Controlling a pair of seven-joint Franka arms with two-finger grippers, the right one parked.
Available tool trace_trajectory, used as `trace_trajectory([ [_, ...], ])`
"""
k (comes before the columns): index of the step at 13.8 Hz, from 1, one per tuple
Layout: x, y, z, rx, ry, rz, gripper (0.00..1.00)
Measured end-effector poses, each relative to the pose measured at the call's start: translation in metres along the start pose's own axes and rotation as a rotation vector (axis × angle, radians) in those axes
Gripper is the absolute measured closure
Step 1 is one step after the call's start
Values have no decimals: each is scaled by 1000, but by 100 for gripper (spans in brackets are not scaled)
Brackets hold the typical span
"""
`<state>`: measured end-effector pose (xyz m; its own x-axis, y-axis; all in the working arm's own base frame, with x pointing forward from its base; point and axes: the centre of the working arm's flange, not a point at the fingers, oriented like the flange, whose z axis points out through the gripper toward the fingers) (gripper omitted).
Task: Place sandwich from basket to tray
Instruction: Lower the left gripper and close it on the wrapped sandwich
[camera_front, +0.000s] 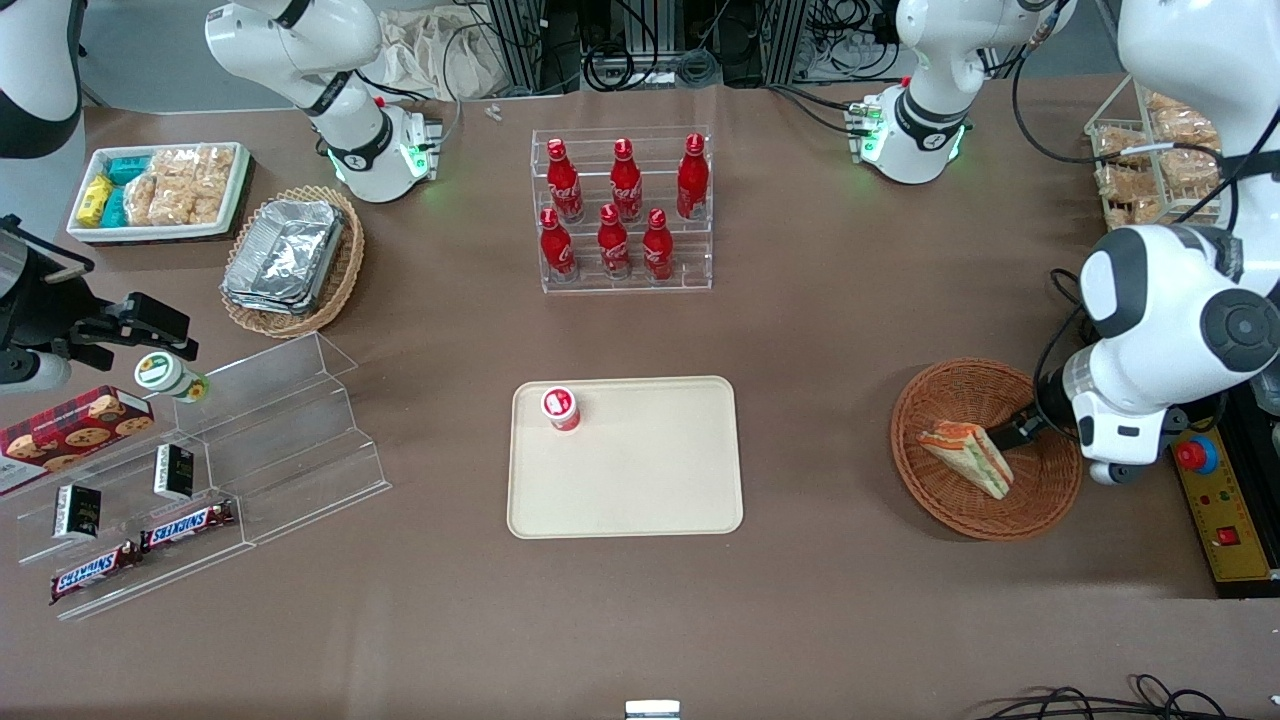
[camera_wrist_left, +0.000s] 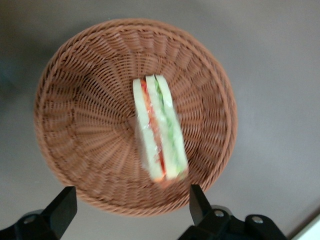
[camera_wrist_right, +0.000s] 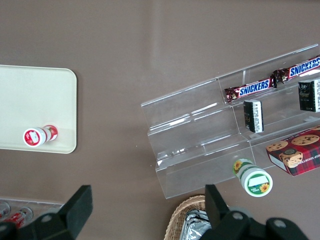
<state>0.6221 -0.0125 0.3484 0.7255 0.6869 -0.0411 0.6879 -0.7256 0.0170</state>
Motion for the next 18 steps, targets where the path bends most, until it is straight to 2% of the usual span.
trace_trajectory([
  [3, 8, 6, 27, -27, 18, -141, 0],
  [5, 10, 6, 45, -20, 7, -182, 0],
  [15, 13, 7, 99, -6, -15, -204, 1],
  [16, 13, 8, 101, -5, -16, -204, 4],
  [18, 12, 8, 100, -7, -15, -204, 26],
])
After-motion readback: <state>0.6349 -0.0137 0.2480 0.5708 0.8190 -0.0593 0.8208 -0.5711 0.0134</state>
